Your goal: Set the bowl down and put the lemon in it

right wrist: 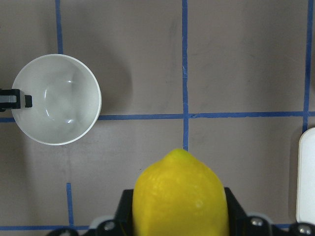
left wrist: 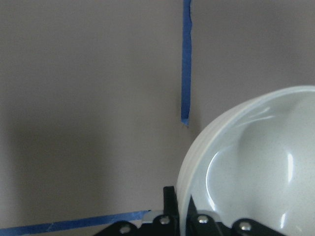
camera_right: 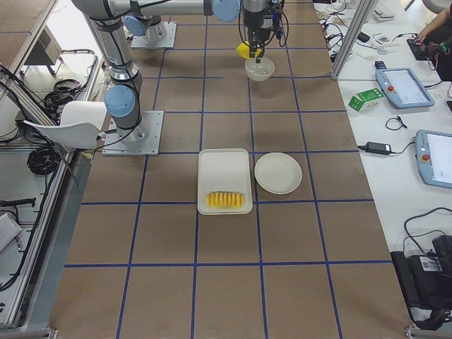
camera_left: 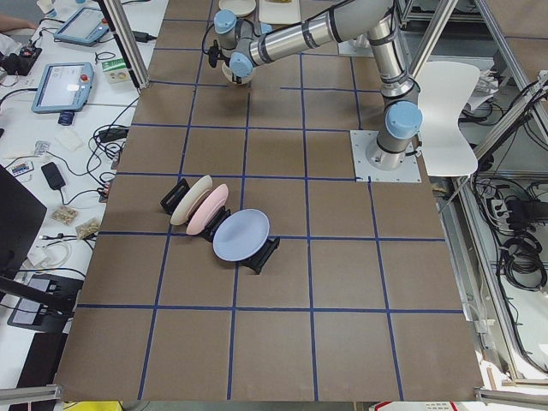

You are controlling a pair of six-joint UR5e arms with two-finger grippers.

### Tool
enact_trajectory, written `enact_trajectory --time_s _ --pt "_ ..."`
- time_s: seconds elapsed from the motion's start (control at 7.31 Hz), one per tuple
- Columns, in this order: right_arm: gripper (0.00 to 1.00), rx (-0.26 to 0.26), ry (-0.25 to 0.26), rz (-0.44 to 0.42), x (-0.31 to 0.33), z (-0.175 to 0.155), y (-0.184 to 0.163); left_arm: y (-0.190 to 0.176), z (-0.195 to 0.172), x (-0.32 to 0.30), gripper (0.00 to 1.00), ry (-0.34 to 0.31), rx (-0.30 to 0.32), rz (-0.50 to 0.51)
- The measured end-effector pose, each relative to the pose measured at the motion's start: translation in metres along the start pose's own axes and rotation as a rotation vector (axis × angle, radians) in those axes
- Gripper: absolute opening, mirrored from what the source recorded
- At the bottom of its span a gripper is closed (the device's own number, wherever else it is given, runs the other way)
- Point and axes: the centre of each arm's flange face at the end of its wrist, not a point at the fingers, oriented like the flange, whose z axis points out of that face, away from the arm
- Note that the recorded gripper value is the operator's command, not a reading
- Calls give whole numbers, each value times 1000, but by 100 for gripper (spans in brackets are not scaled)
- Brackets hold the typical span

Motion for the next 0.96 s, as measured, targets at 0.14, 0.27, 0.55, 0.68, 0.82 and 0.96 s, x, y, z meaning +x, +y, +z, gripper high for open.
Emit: enact_trajectory --time_s 0.14,0.27,0.55,0.68,0.82,0.96 --pt "13 0 0 0 0 0 0 2 2 -3 0 0 9 0" --pt "13 0 1 0 0 0 0 3 4 -4 26 -1 9 -1" --pt "13 -1 2 0 0 0 0 3 8 -5 100 -7 1 -7" --pt "13 -1 2 0 0 0 1 3 2 -7 100 -18 8 -13" --pt "13 0 1 1 0 0 0 1 -12 -13 100 -53 15 -22" --pt "12 4 3 0 -1 0 -1 -2 -33 -22 100 -104 18 -34"
